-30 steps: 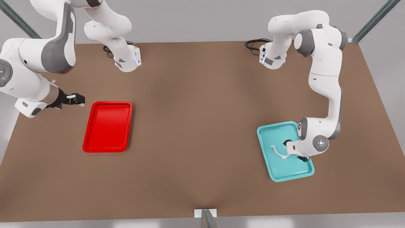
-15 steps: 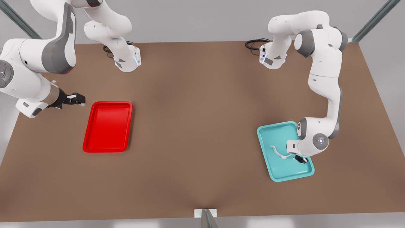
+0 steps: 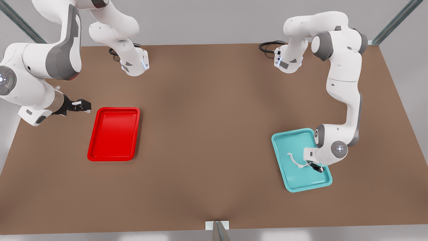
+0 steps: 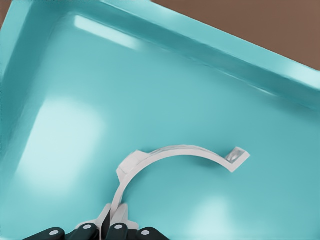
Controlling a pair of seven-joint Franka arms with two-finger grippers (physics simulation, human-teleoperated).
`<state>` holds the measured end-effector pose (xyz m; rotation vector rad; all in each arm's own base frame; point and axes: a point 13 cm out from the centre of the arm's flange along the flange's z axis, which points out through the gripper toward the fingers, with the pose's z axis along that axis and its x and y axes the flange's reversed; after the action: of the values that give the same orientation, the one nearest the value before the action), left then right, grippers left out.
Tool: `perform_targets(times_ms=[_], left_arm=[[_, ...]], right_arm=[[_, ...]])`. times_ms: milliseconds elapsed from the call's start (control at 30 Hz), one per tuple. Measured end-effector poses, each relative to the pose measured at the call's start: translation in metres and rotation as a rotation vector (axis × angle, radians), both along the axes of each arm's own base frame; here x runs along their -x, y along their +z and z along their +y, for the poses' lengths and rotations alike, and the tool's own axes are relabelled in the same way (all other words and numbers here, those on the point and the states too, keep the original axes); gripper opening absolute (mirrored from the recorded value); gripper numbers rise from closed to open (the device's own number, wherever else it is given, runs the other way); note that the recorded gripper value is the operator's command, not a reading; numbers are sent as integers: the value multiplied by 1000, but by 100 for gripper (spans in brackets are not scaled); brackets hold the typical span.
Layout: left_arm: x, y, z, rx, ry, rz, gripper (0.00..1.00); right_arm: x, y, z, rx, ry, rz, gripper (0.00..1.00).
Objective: Take the drainage pipe clamp from the left arm, pass it to the right arm, and place it in the plate on the right side
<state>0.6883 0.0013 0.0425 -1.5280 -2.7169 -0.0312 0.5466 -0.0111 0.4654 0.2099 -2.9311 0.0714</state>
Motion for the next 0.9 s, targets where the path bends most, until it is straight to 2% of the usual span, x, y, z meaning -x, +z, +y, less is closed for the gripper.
perform_targets(times_ms=[167, 300, 467, 567, 800, 900], left_arm=[[-6, 29, -3, -5, 17, -16, 21], [-6, 91, -57, -14, 30, -33, 21], [12, 134, -177, -12, 40, -21, 21], [43, 154, -285, 22, 30, 4, 21], [89, 161, -455, 98, 162, 30, 21], [89, 169, -500, 125, 261, 23, 21]], right_arm=[[0, 0, -1, 0, -1, 1, 100], [-2, -6, 4, -4, 3, 10, 100], [-14, -46, 74, -87, 73, 60, 100], [-21, -76, 147, -146, 154, 69, 100], [-30, -133, 267, -296, 222, -7, 100], [-29, -154, 313, -344, 238, -61, 100]])
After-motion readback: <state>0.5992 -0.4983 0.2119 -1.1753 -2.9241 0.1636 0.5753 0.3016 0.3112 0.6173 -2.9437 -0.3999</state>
